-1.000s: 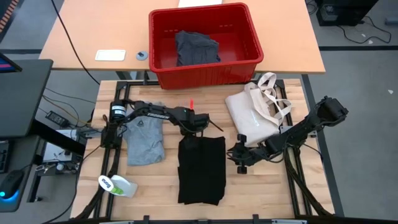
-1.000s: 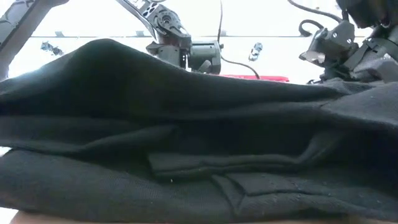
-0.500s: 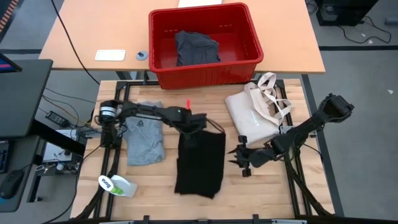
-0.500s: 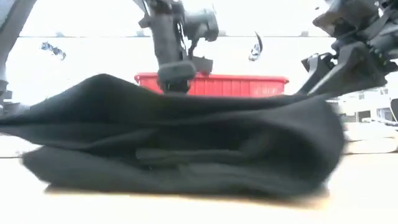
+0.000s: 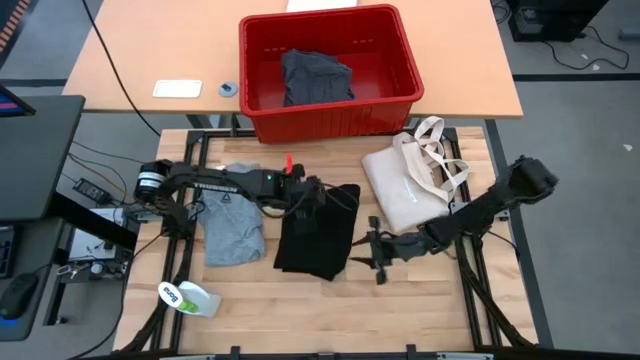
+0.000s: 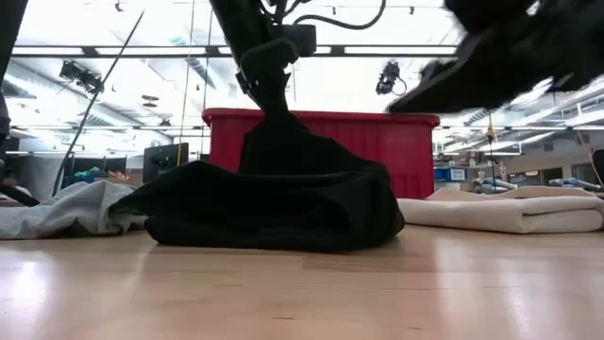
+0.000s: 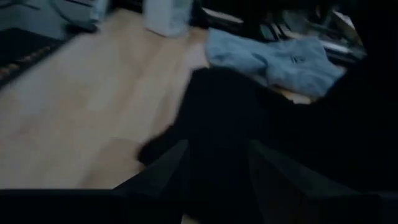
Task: Fold Laundry from Bin
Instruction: Fold the black shirt
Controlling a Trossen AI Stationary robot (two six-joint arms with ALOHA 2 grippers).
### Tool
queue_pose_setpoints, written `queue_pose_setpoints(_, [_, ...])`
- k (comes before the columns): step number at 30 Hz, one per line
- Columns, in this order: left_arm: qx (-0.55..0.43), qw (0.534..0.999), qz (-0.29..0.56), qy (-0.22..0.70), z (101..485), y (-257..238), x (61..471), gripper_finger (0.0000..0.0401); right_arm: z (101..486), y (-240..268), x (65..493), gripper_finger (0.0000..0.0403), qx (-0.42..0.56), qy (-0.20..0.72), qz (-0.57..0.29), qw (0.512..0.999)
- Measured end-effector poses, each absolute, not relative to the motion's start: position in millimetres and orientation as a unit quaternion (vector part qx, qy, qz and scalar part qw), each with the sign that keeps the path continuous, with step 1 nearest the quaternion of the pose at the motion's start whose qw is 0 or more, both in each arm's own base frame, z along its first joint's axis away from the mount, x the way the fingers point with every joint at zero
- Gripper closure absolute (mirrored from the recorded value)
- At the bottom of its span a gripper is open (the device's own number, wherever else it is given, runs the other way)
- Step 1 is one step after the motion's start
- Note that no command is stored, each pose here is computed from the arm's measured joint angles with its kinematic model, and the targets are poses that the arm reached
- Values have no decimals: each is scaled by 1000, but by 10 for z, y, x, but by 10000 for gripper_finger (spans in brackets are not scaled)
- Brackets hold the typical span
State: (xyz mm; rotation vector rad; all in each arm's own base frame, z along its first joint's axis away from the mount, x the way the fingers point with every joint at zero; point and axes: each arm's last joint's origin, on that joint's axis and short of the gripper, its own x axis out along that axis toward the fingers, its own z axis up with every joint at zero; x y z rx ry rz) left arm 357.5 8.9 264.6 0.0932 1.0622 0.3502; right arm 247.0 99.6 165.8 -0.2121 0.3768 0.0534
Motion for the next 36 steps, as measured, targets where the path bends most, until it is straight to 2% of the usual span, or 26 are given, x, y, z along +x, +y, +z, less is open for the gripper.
queue_pose_setpoints(6, [82,846,166,499,2648,-158,3563,395,1214,853,2754,233,-83,181,-6,980])
queue_pose_setpoints(10, [104,841,154,509,2651,-320,3510,396,1035,791,2932,234,-81,169,9,982])
queue_pose_setpoints(16, [110,838,154,511,2642,-535,3453,396,766,711,3069,234,-96,242,-14,965])
queue_pose_setpoints(23, [140,848,140,492,2654,-841,3403,397,748,638,3072,234,-106,255,-54,959])
queue_pose_setpoints(27, [181,854,94,478,2666,-1095,3355,397,754,594,3074,234,-118,258,-63,957])
queue_pose_setpoints(32, [222,839,52,494,2572,-1361,3265,396,750,565,3077,234,-120,262,-62,955])
queue_pose_setpoints(36, [204,820,56,532,2377,-1432,3274,395,747,565,3077,234,-135,264,-56,953])
